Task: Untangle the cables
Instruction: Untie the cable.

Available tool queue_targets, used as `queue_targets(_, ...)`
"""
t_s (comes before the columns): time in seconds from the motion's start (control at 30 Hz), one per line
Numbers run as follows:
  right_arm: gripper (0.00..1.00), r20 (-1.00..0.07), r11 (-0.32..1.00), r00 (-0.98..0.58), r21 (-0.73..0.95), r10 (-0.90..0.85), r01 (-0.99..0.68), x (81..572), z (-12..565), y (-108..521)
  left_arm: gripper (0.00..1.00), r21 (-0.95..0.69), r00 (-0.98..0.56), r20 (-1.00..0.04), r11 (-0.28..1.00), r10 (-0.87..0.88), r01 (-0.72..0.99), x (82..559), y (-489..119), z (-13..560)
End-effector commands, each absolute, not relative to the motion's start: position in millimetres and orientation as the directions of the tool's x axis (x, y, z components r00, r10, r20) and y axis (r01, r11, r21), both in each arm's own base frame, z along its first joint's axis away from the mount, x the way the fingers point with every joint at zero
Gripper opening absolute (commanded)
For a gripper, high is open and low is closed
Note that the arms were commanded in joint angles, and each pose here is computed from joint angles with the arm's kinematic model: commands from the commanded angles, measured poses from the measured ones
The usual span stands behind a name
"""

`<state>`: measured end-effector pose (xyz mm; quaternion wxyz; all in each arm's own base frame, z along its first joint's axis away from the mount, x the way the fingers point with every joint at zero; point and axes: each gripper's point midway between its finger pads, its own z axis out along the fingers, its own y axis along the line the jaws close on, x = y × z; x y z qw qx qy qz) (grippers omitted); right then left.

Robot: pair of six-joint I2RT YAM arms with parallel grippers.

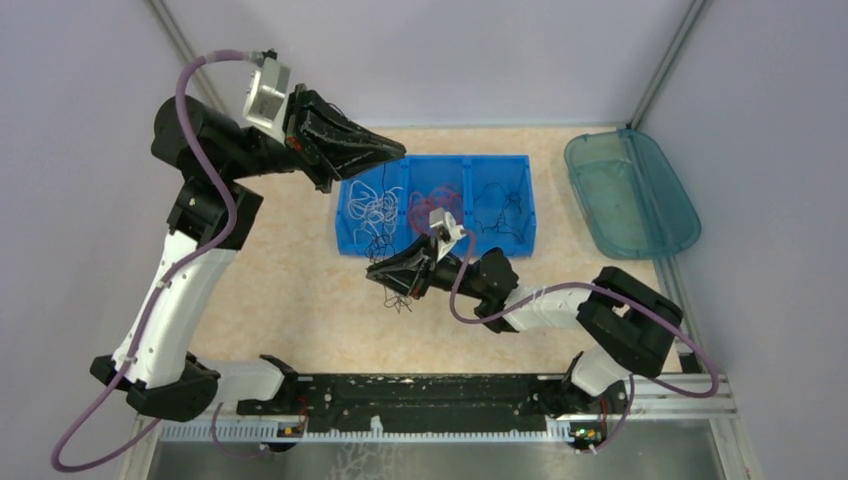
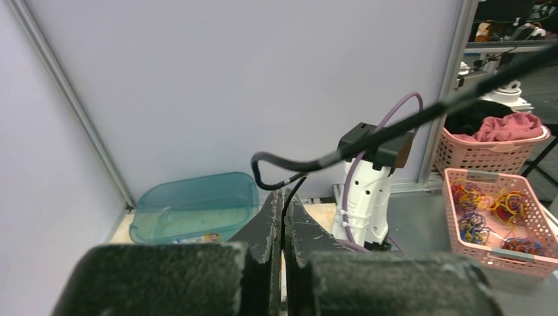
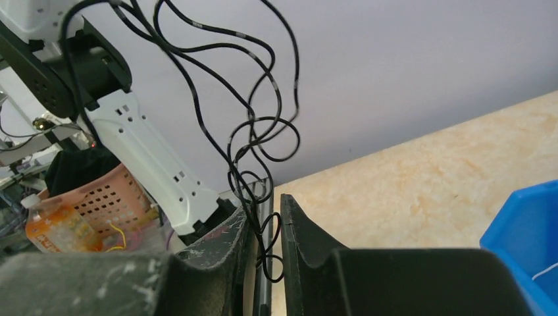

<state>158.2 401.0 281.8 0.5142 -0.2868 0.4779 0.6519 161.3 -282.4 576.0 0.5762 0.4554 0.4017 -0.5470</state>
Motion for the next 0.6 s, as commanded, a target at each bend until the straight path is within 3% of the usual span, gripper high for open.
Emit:
queue_targets(0.0, 0.18, -0.863, -0.024, -0.312, 0.33, 0.398, -0.944, 151, 278, 402, 0.0, 0.177, 0.179, -0.933, 0.036, -0.312, 0.984, 162, -279, 604)
queue_targets(0.27, 0.18, -0.898, 0.102, -0.352, 0.389, 0.262, -0.916, 156, 210, 402, 0.0, 0.319, 0.343, -0.867, 0.125, -0.362, 0.939, 161, -269, 646)
queue_targets(0.47, 0.38, -0.927, 0.224, -0.347, 0.372, 0.142, -0.901, 159, 164, 405, 0.0, 0.408, 0.483, -0.788, 0.262, -0.382, 0.874, 165, -256, 678)
queue_targets(0.57, 0.53, -0.927, 0.211, -0.305, 0.35, 0.218, -0.912, 156, 190, 394, 0.0, 0.409, 0.477, -0.8, 0.251, -0.364, 0.877, 162, -256, 671)
